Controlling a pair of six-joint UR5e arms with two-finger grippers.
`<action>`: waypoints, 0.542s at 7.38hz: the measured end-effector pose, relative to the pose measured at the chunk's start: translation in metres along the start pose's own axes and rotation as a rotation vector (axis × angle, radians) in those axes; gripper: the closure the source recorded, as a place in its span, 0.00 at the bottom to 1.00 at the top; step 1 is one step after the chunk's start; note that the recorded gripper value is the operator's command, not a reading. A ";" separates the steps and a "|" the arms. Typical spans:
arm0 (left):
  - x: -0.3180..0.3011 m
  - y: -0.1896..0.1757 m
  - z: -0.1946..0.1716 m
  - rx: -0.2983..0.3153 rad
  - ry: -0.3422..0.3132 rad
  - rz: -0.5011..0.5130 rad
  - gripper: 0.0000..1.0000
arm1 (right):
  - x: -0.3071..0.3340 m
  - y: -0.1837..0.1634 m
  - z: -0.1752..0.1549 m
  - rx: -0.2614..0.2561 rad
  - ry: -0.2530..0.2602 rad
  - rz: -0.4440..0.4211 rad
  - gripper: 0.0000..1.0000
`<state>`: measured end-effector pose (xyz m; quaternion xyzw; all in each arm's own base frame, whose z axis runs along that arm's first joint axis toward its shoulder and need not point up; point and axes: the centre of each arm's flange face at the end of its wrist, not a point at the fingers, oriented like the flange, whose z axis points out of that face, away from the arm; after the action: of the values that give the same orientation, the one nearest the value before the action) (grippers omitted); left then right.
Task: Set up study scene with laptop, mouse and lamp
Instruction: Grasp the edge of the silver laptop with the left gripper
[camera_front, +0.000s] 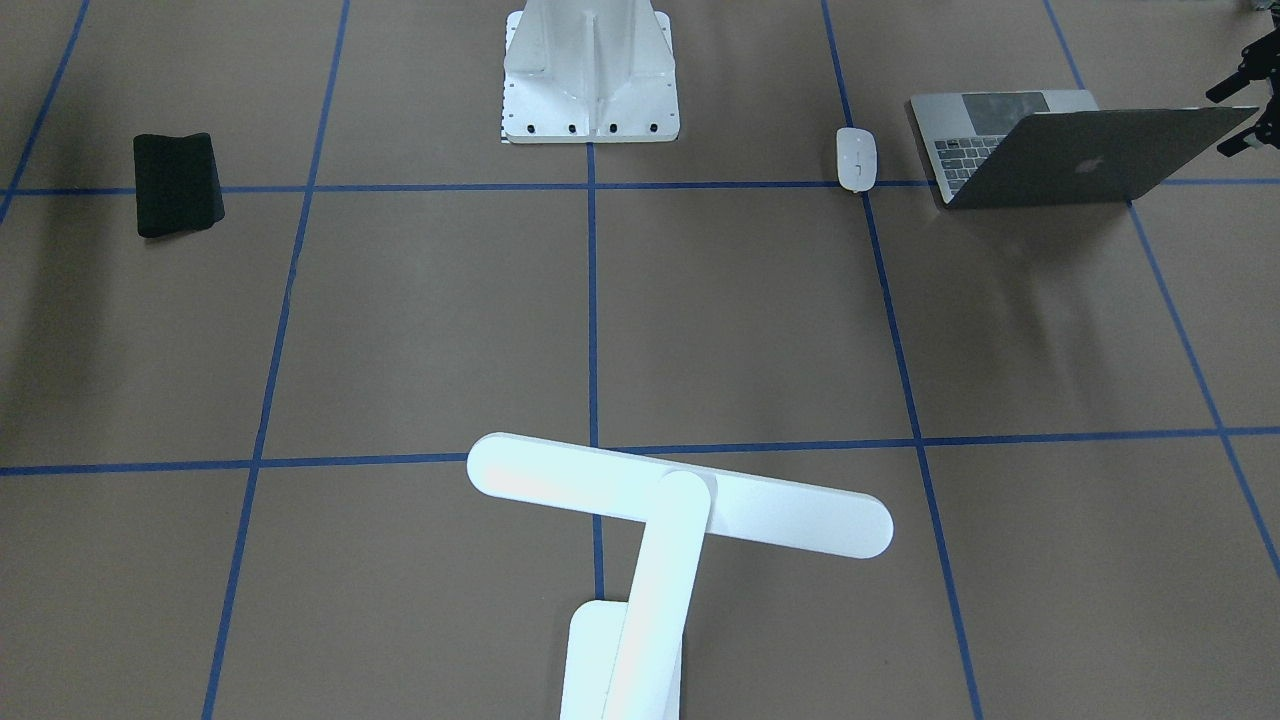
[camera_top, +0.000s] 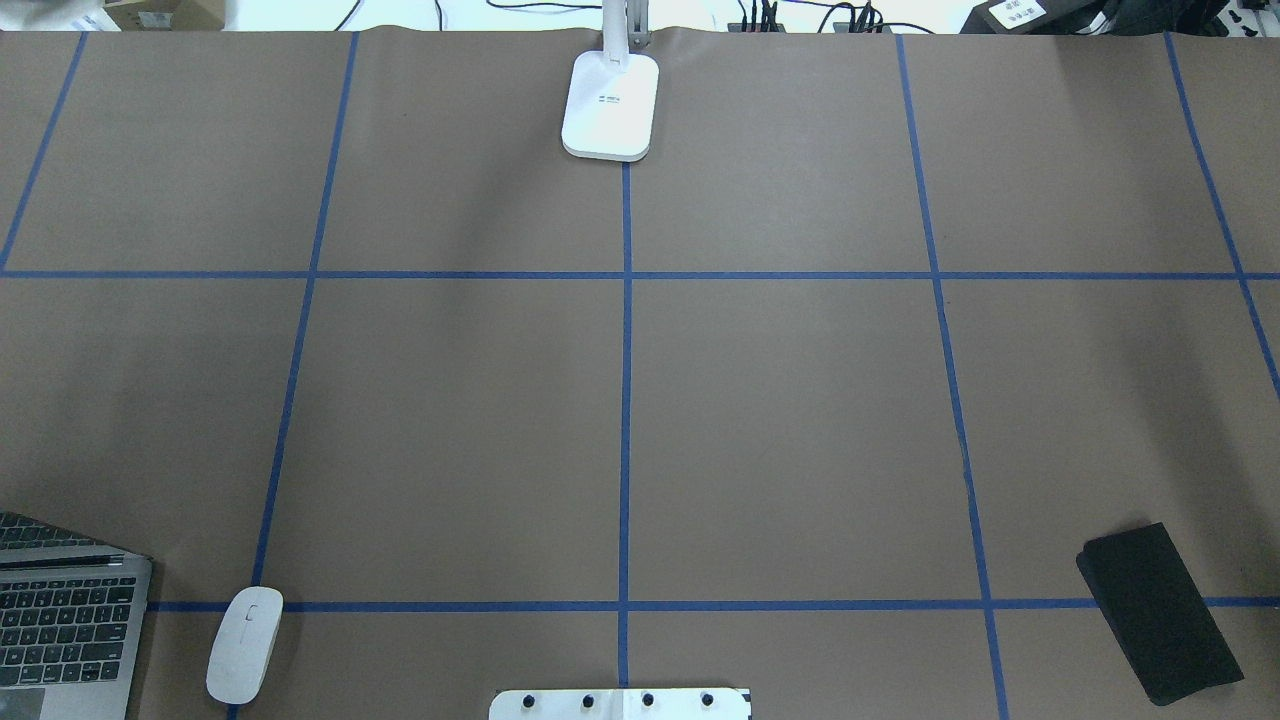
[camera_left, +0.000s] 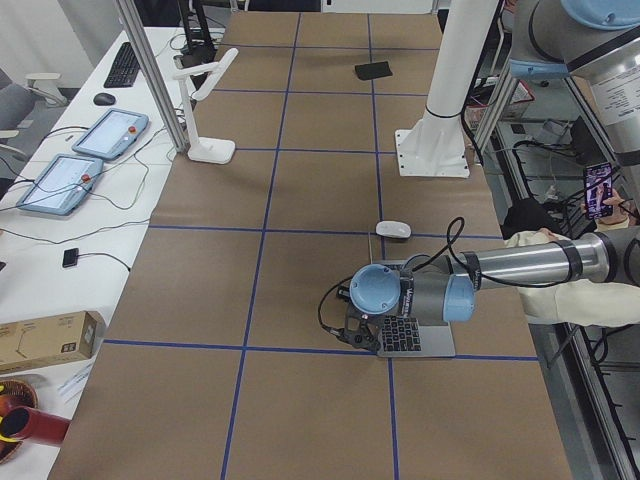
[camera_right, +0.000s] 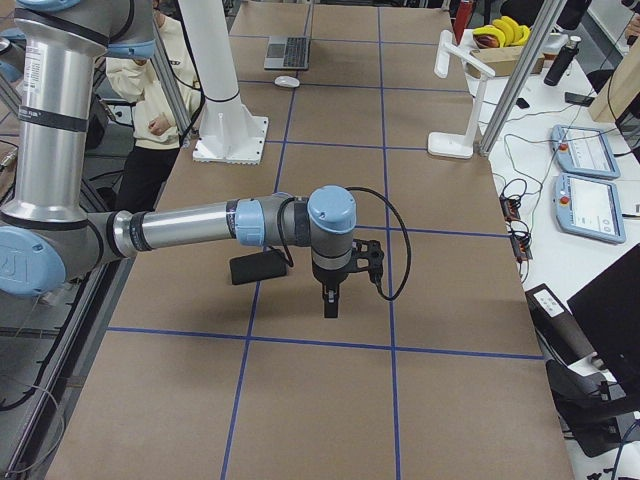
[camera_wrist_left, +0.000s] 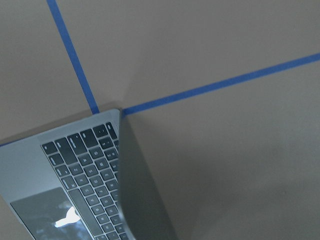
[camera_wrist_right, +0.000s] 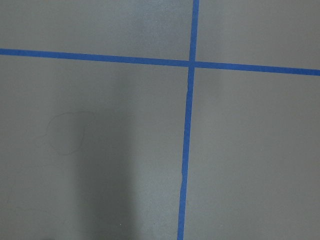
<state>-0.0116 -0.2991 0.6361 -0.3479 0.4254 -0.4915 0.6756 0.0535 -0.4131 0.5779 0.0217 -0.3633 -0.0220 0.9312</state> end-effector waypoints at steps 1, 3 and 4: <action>0.009 0.017 0.013 -0.014 -0.013 -0.005 0.01 | 0.000 0.000 0.000 0.001 0.000 -0.001 0.00; 0.022 0.048 0.042 -0.024 -0.044 -0.014 0.00 | -0.001 0.000 -0.001 0.001 0.000 -0.001 0.00; 0.026 0.059 0.055 -0.012 -0.056 -0.014 0.08 | -0.001 0.000 -0.001 0.002 0.000 -0.002 0.00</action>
<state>0.0646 -0.3045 0.5993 -0.3684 0.4069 -0.4838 0.6816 0.0536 -0.4127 0.5769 0.0226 -0.3635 -0.0225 0.9311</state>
